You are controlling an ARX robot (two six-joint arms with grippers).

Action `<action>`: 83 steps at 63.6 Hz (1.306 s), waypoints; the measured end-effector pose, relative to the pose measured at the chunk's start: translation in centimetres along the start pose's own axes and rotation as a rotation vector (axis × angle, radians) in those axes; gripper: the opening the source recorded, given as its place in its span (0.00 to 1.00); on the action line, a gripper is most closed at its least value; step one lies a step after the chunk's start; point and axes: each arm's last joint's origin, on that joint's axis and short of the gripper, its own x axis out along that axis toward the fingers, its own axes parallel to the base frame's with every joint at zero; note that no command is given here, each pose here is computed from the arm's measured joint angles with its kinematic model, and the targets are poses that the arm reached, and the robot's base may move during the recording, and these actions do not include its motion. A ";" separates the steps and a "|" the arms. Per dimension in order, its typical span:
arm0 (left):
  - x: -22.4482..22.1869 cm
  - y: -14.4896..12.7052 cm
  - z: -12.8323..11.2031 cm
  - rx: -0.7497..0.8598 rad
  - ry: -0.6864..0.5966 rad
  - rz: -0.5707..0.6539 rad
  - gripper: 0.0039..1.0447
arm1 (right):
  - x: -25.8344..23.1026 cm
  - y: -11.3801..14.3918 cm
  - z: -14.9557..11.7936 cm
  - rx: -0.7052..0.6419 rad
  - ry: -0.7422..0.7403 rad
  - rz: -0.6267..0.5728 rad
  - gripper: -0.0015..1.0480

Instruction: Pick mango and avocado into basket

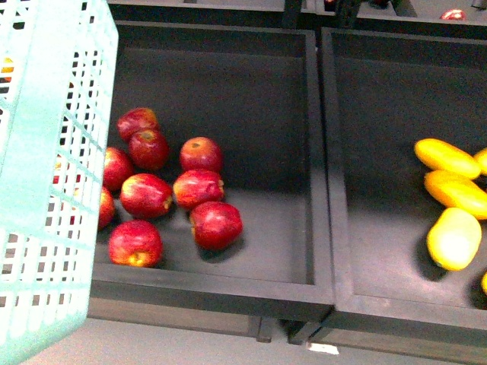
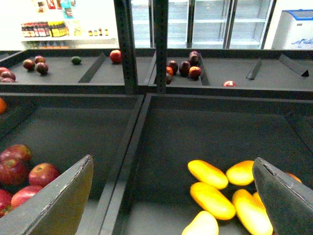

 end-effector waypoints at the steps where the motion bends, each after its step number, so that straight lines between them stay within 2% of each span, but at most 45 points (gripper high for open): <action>1: 0.0 0.0 0.0 0.000 0.000 0.000 0.14 | 0.0 0.0 0.0 0.000 0.001 0.005 0.92; 26: 0.1 0.0 0.2 0.014 -0.037 0.003 0.14 | 0.0 0.0 0.0 0.000 0.000 0.008 0.92; 27: 0.1 0.0 0.2 0.024 -0.042 0.013 0.14 | 0.0 0.0 0.0 0.000 0.000 0.008 0.92; 33: 0.4 -1.0 -0.8 0.283 -0.014 0.282 0.14 | 0.0 0.0 0.0 0.000 0.000 0.007 0.92; 36: 0.9 -1.1 -1.8 0.505 0.052 0.394 0.14 | 0.0 0.0 0.0 0.000 0.000 0.008 0.92; 39: 1.6 -0.7 -2.7 0.643 0.112 0.450 0.14 | 0.0 0.0 0.0 0.000 0.000 0.007 0.92; 43: 3.0 -0.1 -4.4 0.741 0.164 0.494 0.14 | 0.0 0.0 0.0 0.001 0.000 0.007 0.92; 48: 4.2 -0.7 -7.2 0.856 0.254 0.479 0.14 | 0.0 0.0 0.0 0.000 0.001 0.004 0.92; 66: 7.6 -2.8 -17.2 0.946 0.473 0.366 0.14 | 0.0 0.0 0.0 0.000 0.000 0.004 0.92; 83: 9.8 -3.2 -22.3 0.948 0.596 0.296 0.14 | 0.0 0.0 0.0 0.000 0.000 0.004 0.92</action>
